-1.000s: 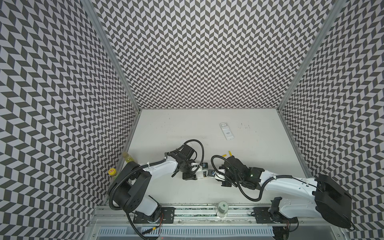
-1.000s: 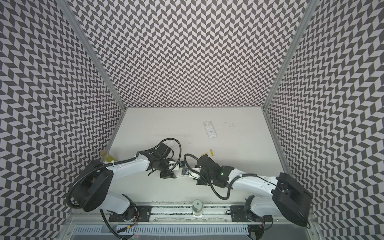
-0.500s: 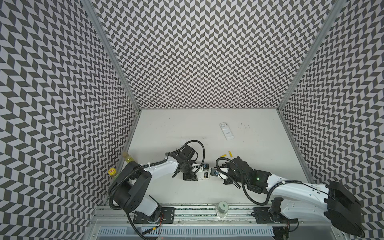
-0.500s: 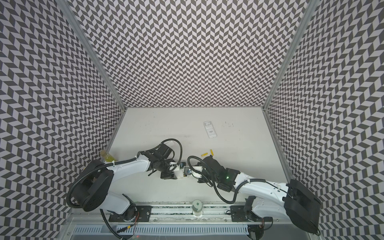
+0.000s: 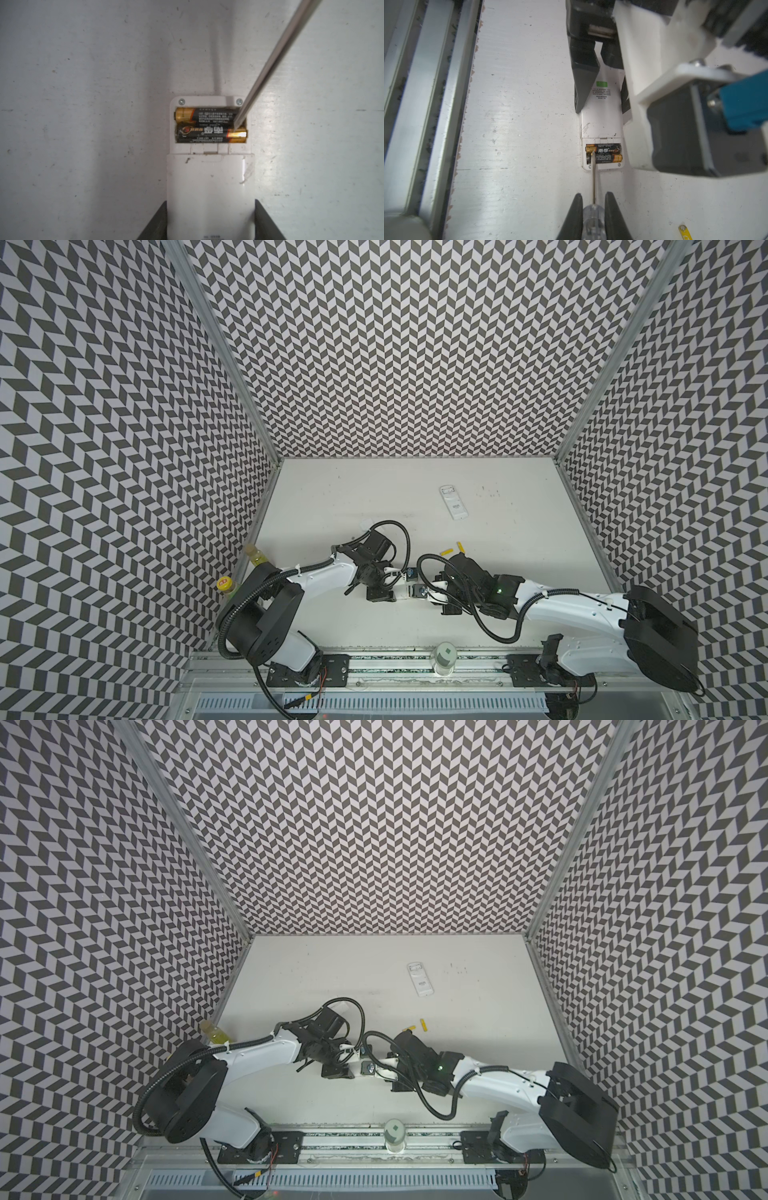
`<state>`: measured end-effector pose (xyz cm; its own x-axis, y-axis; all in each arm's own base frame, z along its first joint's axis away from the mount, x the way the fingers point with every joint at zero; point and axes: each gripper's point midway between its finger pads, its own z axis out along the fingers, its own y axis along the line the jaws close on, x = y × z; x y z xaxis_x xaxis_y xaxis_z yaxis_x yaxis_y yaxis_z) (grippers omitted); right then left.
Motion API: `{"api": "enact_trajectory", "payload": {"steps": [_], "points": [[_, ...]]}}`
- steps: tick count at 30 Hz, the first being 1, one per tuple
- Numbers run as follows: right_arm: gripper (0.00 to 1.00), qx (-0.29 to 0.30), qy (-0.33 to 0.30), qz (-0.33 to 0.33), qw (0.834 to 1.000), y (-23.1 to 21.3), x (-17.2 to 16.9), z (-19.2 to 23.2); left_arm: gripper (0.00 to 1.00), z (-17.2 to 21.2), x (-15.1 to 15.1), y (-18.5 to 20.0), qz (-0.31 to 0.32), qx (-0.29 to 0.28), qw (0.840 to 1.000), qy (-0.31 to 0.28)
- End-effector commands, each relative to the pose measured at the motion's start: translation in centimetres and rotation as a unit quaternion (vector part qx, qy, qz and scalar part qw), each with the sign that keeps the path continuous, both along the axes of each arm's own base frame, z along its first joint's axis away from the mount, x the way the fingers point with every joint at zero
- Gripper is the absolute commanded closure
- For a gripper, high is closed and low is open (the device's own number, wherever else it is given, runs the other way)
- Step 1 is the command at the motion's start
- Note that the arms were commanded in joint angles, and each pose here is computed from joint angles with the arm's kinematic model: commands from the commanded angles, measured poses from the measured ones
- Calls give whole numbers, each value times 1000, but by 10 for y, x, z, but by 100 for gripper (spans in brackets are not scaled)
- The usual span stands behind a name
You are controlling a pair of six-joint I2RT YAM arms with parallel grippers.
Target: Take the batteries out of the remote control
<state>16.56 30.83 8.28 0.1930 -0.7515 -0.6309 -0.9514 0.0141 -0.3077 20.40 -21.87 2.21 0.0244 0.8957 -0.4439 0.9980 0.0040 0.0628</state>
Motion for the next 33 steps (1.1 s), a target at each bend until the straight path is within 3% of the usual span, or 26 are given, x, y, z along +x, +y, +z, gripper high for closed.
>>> {"api": "enact_trajectory", "payload": {"steps": [1,12,33], "points": [[100,-2,20,23,1000,0,-12,1,56,6,-3,-8,-15,-12,1000,10],[100,-52,35,12,998,-11,-11,-19,56,0,-6,-5,-19,-7,1000,9],[100,-57,31,4,998,-20,-10,-10,56,-1,-7,-7,-21,-6,1000,13]]}}
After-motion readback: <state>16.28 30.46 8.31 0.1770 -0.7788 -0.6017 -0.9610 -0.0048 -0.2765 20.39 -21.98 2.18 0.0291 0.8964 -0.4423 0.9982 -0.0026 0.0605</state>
